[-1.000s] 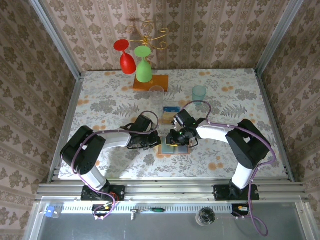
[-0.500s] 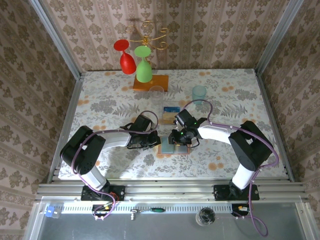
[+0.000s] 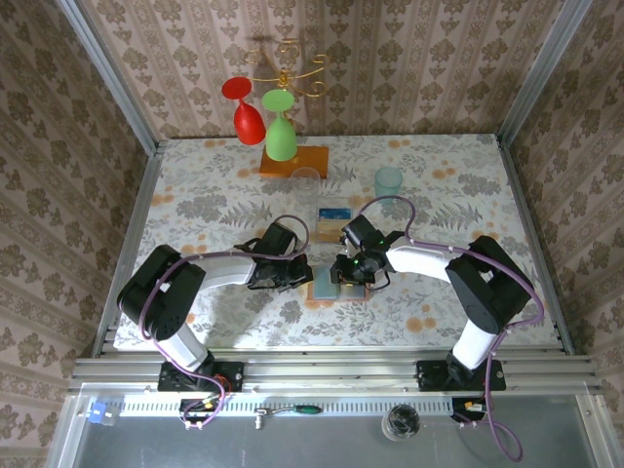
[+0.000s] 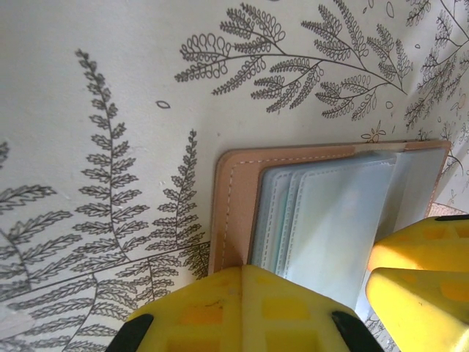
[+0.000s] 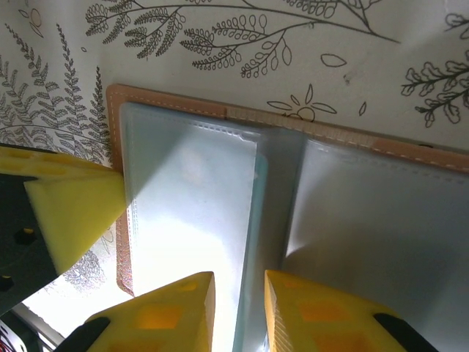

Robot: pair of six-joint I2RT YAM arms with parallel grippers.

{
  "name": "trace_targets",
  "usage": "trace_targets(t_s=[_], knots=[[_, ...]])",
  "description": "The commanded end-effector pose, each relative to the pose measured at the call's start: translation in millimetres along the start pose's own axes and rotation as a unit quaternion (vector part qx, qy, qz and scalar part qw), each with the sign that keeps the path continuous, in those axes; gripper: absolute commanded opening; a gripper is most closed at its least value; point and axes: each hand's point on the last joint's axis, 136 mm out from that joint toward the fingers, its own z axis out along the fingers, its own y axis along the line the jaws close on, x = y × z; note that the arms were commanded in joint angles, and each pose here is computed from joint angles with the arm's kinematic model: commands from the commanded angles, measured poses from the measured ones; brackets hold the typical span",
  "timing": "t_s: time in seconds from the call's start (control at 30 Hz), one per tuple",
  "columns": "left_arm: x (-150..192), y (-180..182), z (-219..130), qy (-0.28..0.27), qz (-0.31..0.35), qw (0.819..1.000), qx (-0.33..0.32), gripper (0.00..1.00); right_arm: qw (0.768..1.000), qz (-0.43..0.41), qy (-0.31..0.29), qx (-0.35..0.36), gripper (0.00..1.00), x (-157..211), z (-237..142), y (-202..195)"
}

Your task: Take the credit cards out of the card holder

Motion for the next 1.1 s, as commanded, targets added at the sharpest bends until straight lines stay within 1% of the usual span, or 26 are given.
trace_targets(t_s=[0.0,0.27,0.43,0.7,0.83,1.07], knots=[[0.7,15.6,2.3,0.007,-0.006,0.999,-0.033,0.0,1.0,-0.009,-0.004,0.011,0.22,3.2,-5.0,-3.4],[0.4,15.5,2.4,0.007,-0.007,0.999,-0.033,0.0,1.0,-0.011,-0.013,0.01,0.2,0.2,-11.6,0.1],[1.0,16.4,3.6,0.009,-0.007,0.999,-0.035,0.0,1.0,-0.018,-0.022,-0.013,0.19,-7.7,-18.9,15.4],[1.5,17.3,4.0,0.009,-0.008,0.999,-0.035,0.0,0.999,-0.007,-0.002,-0.05,0.18,-6.1,-2.6,27.6],[1.4,17.9,3.9,0.009,-0.008,0.999,-0.036,0.0,0.999,-0.004,0.006,-0.049,0.18,-3.4,4.5,24.9],[2.0,18.4,4.4,0.01,-0.009,0.999,-0.036,0.0,1.0,0.001,0.003,-0.017,0.19,-1.0,5.6,10.7]])
